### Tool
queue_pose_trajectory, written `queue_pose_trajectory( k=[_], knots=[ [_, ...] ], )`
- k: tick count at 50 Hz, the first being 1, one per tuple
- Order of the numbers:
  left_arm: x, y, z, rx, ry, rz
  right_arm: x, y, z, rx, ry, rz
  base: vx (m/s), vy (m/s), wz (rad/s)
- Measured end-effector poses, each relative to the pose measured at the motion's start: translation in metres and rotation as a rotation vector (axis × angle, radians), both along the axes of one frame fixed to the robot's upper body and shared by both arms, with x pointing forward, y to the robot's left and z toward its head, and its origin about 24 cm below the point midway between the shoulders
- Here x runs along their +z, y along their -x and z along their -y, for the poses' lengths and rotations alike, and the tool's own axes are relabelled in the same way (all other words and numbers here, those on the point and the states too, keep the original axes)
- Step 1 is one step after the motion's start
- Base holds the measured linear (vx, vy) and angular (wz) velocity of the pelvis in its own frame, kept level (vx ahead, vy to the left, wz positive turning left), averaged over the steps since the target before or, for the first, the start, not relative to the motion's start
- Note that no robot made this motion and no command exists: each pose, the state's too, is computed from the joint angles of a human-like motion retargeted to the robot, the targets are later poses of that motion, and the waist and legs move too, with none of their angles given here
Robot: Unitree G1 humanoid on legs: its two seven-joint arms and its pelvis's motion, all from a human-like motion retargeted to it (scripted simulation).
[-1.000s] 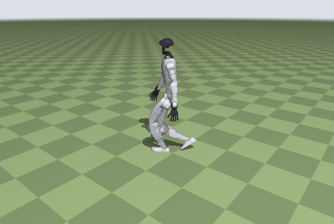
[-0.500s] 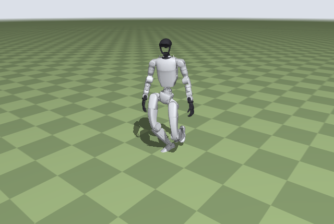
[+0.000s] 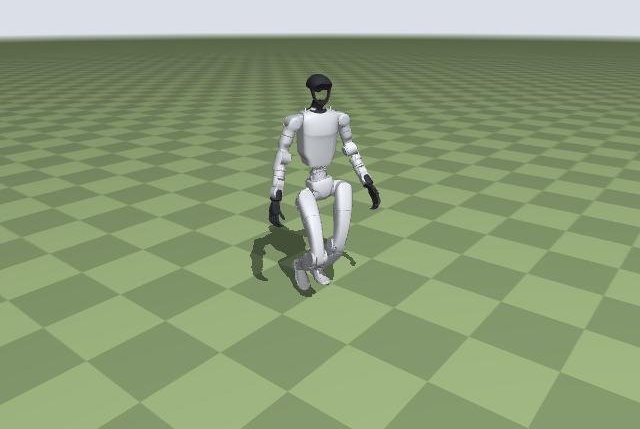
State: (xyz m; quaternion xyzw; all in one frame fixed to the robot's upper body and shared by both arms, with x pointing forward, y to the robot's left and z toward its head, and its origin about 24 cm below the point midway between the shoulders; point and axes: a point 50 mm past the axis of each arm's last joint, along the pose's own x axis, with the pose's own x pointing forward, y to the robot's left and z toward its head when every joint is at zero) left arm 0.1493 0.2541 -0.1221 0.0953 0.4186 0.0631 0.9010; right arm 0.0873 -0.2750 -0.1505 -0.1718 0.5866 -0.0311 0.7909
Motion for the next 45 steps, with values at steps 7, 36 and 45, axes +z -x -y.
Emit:
queue_pose_trajectory(
  k=[7, 36, 45],
  knots=[
    [-0.029, 0.099, -0.023, 0.138, -0.016, -0.329, 0.003, -0.039, -0.030, 0.183, -0.059, 0.094, -0.38, -0.05, 0.58],
    [-0.024, 0.087, 0.004, 0.009, 0.037, -0.187, -0.004, -0.005, -0.024, 0.251, 0.007, 0.007, -0.36, -0.01, -0.04],
    [0.054, -0.064, 0.012, -0.175, -0.093, 0.341, -0.012, 0.025, -0.030, 0.096, -0.118, -0.047, -0.19, 0.02, 0.18]
  ],
)
